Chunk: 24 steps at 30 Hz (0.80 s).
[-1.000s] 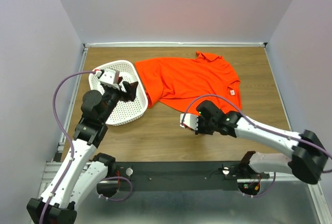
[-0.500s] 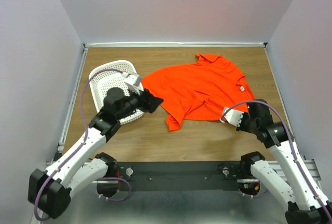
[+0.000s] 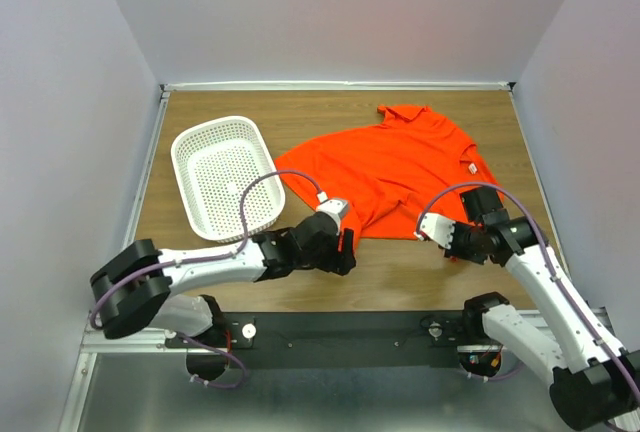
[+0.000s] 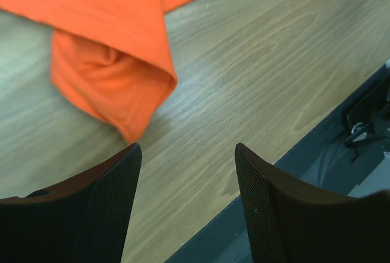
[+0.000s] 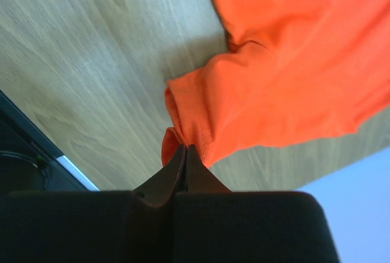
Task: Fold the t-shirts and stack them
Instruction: Flatten the tshirt out
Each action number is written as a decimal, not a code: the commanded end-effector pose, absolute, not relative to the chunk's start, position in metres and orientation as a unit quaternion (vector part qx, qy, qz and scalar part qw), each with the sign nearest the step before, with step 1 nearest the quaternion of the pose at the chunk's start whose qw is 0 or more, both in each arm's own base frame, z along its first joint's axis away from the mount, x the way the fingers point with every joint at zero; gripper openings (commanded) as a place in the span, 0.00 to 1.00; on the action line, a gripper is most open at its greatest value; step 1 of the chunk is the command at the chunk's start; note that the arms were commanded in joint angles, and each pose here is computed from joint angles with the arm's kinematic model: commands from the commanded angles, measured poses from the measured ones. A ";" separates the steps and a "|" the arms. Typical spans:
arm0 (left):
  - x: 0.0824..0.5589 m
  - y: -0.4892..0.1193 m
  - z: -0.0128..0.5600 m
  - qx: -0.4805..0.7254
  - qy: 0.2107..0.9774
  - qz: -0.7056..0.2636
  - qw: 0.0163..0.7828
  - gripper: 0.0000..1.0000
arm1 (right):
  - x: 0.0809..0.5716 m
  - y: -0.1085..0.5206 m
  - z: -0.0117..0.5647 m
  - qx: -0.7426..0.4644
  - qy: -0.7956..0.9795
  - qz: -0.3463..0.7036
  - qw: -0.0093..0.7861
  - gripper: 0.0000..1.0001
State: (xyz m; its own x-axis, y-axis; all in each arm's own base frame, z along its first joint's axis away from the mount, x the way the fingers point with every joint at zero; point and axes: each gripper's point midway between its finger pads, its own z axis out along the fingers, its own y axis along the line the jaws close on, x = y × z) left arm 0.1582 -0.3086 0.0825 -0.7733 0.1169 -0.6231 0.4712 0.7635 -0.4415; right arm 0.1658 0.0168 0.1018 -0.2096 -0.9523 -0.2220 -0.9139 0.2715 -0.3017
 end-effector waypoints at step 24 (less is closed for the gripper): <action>0.224 -0.322 0.046 0.081 0.920 -0.082 0.376 0.00 | 0.171 0.030 0.092 -0.586 0.783 -0.023 0.207 0.01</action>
